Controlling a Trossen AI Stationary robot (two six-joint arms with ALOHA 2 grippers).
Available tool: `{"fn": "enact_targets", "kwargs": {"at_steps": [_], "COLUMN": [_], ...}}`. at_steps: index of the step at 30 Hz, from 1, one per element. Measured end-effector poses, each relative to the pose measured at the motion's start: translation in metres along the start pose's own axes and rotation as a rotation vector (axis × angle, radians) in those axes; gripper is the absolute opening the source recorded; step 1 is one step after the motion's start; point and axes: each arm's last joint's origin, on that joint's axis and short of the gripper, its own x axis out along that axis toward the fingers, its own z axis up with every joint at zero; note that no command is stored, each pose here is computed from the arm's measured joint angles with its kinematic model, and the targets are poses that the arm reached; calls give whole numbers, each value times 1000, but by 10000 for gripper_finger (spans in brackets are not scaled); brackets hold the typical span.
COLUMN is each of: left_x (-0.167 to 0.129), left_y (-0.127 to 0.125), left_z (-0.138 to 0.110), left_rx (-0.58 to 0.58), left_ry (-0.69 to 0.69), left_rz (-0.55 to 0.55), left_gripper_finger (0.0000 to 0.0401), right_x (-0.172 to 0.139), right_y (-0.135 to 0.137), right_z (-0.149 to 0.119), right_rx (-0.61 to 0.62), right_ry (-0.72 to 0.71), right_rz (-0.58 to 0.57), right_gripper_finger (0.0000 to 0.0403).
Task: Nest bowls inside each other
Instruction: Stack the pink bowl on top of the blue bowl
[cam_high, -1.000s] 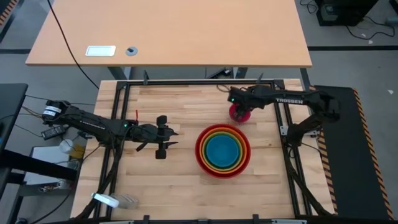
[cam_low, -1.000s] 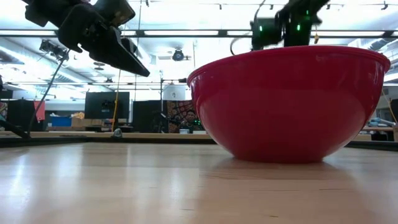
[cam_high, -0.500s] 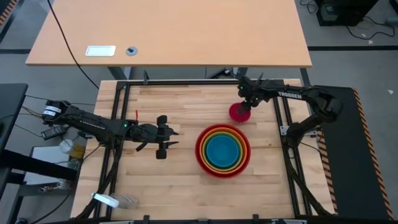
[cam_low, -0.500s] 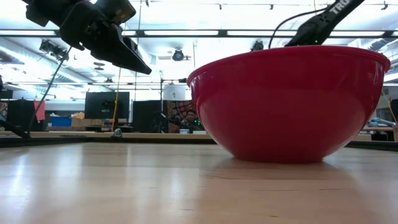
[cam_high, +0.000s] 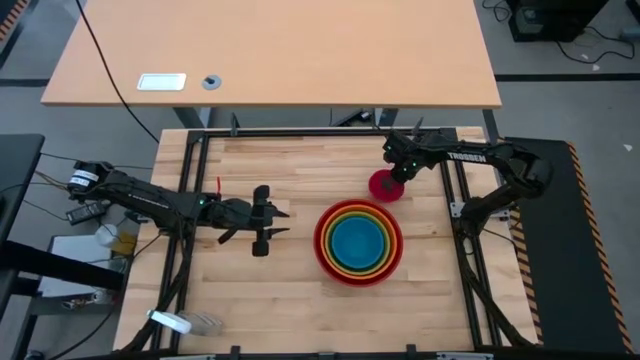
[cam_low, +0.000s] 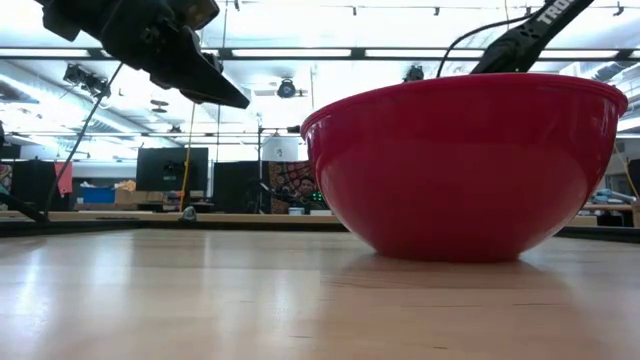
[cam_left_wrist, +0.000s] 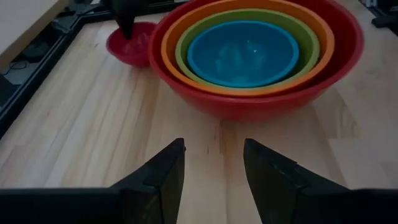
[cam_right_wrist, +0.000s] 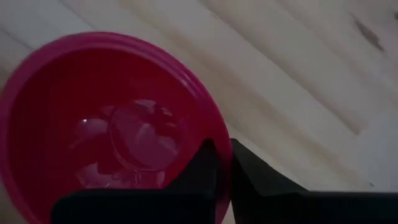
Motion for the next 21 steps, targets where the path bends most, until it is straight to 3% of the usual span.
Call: {"fn": "enact_targets", "kwargs": {"at_steps": [6,12,16,21], "left_x": [-1,-8,-10,-10], "left_y": [-4,-2,-1,-1], "left_z": [1,3,4,7], "left_rx": [6,-28,-35,-36], "left_ry": [-9,-26,-37,-59], "left_rz": [-18,-18,-18,-18], "left_gripper_finger": [167,167,167,167], "right_x": [-26,-95,-133,-146], "right_y": [0,16,37,83], "right_z": [14,18,4,-18], "right_rx": [-14,-76,-172,-356], "right_ry": [-105,-372,-557,-606], "right_rz": [-72,20,173,368], "right_gripper_finger": [32,22,32,36]}}
